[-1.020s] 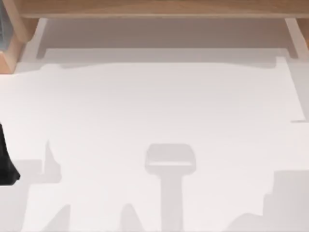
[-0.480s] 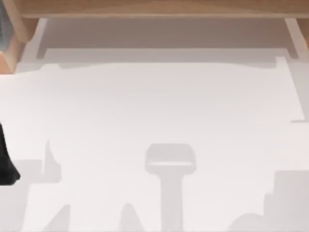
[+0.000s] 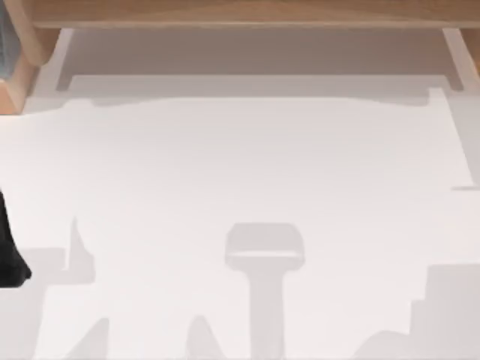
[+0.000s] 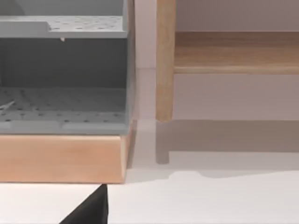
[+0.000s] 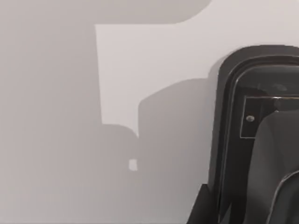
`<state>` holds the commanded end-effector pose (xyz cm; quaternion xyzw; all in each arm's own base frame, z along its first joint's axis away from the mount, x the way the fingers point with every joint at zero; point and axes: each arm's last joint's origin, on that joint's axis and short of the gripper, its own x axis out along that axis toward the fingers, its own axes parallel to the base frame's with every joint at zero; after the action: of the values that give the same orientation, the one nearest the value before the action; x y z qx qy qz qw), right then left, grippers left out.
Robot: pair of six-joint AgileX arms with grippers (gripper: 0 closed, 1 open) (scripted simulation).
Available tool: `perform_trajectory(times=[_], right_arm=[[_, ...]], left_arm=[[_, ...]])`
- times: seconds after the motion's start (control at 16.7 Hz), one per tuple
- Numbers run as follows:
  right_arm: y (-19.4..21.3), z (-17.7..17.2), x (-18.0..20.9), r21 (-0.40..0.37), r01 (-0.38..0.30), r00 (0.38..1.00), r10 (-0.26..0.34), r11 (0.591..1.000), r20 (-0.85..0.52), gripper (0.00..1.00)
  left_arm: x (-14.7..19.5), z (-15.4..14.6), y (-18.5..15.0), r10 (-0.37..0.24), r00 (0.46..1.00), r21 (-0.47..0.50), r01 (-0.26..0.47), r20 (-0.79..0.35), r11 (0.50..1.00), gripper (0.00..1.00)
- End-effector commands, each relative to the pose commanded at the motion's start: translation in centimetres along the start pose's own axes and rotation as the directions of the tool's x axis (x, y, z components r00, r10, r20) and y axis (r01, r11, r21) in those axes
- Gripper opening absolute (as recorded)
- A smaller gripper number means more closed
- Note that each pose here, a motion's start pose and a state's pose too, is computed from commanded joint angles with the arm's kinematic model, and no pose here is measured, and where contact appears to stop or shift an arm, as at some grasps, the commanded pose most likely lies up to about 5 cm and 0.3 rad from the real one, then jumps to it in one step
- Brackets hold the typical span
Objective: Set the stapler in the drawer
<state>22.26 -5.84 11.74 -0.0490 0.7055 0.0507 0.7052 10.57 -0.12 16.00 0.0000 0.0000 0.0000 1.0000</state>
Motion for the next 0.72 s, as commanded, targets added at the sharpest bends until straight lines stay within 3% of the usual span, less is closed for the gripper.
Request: perform_trajectory(times=[0.72], right_arm=[[-0.1, 0.2, -1.0, 0.0, 0.005, 1.0, -0.005, 1.0, 0.01, 0.0]], left_arm=[[0.0, 0.0, 0.0, 0.0, 1.0, 0.0, 0.0, 0.0, 1.0, 1.0]])
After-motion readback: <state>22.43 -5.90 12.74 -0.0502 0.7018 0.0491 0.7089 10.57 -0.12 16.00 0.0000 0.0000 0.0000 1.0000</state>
